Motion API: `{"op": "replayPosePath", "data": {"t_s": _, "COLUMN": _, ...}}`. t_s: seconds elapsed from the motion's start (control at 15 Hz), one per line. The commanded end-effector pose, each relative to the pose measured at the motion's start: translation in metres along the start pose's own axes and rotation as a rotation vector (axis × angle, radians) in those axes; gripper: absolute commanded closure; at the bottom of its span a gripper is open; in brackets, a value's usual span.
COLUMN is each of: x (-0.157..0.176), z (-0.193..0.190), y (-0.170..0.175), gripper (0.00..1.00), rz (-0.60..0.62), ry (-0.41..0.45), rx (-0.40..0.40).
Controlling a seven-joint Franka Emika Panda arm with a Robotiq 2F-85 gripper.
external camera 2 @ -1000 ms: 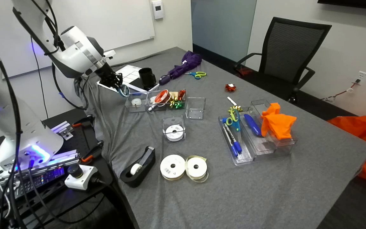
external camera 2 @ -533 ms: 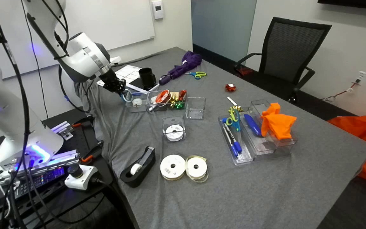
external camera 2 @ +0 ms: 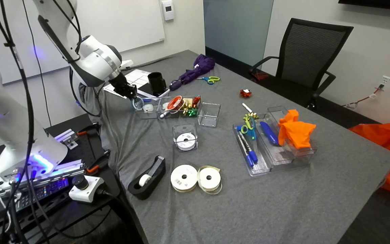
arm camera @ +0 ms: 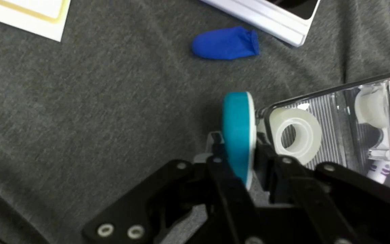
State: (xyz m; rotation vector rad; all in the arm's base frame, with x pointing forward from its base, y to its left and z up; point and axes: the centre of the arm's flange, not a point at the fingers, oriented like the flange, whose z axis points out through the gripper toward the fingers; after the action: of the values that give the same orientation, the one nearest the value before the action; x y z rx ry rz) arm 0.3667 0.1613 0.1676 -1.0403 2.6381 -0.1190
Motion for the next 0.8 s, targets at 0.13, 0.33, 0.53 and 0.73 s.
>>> {"op": "replayPosePath", "data": {"t_s": 0.13, "x": 0.006, "z": 0.022, "y": 0.000, "gripper": 0.29, "rz": 0.018, "ry": 0.010, "rx": -0.031}}
{"op": "replayPosePath", "data": {"t_s": 0.33, "x": 0.009, "z": 0.014, "y": 0.000, "gripper": 0.07, "rz": 0.013, "ry": 0.004, "rx": -0.053}}
{"op": "replayPosePath", "data": {"t_s": 0.53, "x": 0.010, "z": -0.007, "y": 0.000, "gripper": 0.00, "rz": -0.019, "ry": -0.023, "rx": -0.170}}
{"op": "replayPosePath", "data": {"t_s": 0.73, "x": 0.014, "z": -0.026, "y": 0.001, "gripper": 0.00, "rz": 0.012, "ry": 0.008, "rx": -0.236}}
